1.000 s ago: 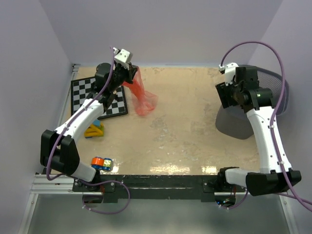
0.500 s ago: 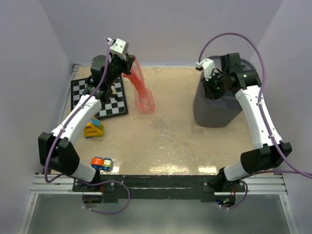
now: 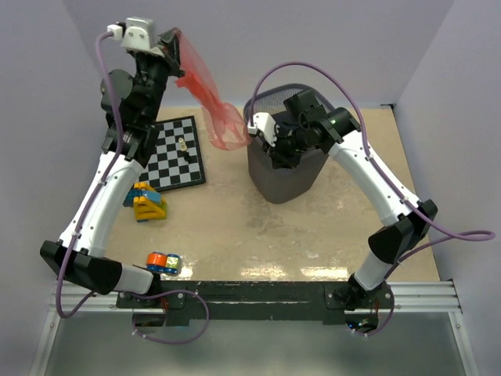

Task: Put the trash bags into the trash bin
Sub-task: Move the bin to the center of the board.

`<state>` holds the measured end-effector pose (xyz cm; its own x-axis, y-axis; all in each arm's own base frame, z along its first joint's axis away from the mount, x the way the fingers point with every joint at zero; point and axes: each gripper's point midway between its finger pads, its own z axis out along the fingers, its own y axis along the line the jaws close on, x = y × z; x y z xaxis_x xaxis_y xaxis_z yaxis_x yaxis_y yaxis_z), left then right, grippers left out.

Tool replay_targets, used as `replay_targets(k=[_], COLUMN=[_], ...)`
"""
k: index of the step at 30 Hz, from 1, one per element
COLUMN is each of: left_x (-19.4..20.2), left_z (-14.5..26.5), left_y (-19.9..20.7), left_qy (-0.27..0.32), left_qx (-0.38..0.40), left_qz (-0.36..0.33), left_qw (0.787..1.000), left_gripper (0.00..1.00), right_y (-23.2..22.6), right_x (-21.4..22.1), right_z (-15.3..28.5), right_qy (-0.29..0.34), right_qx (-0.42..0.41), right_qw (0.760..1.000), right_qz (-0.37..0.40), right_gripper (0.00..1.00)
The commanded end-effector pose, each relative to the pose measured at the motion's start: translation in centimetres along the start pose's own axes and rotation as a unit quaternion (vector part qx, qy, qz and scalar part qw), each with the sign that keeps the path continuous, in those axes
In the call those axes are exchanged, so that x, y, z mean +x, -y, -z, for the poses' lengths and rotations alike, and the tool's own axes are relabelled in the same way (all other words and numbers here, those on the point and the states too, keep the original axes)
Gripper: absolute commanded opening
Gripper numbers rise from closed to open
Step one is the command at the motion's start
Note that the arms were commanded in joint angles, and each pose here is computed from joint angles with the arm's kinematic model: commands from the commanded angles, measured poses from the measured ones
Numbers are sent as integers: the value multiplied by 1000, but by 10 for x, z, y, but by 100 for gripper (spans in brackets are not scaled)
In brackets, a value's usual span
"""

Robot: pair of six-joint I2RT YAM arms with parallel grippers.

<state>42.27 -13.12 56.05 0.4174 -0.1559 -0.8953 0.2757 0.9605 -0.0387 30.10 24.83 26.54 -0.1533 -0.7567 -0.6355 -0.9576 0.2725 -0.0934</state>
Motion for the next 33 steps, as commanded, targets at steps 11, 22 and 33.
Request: replay_targets(k=[11, 22, 33], left_x=[-127, -110, -52], left_z=[-34, -69, -85], left_y=[39, 60, 98], left_qy=[166, 188, 131], left_qx=[94, 100, 112], left_qz=[123, 164, 175], left_qw=[974, 963, 969], left_gripper=[0, 0, 0], right_y=[-11, -19, 54], right_x=[-57, -60, 17], right_z=[-2, 33, 152], right_qy=[111, 121, 92], right_qx=[-31, -18, 242], right_qw=[988, 975, 966], right_qz=[100, 185, -5], right_gripper=[0, 51, 65])
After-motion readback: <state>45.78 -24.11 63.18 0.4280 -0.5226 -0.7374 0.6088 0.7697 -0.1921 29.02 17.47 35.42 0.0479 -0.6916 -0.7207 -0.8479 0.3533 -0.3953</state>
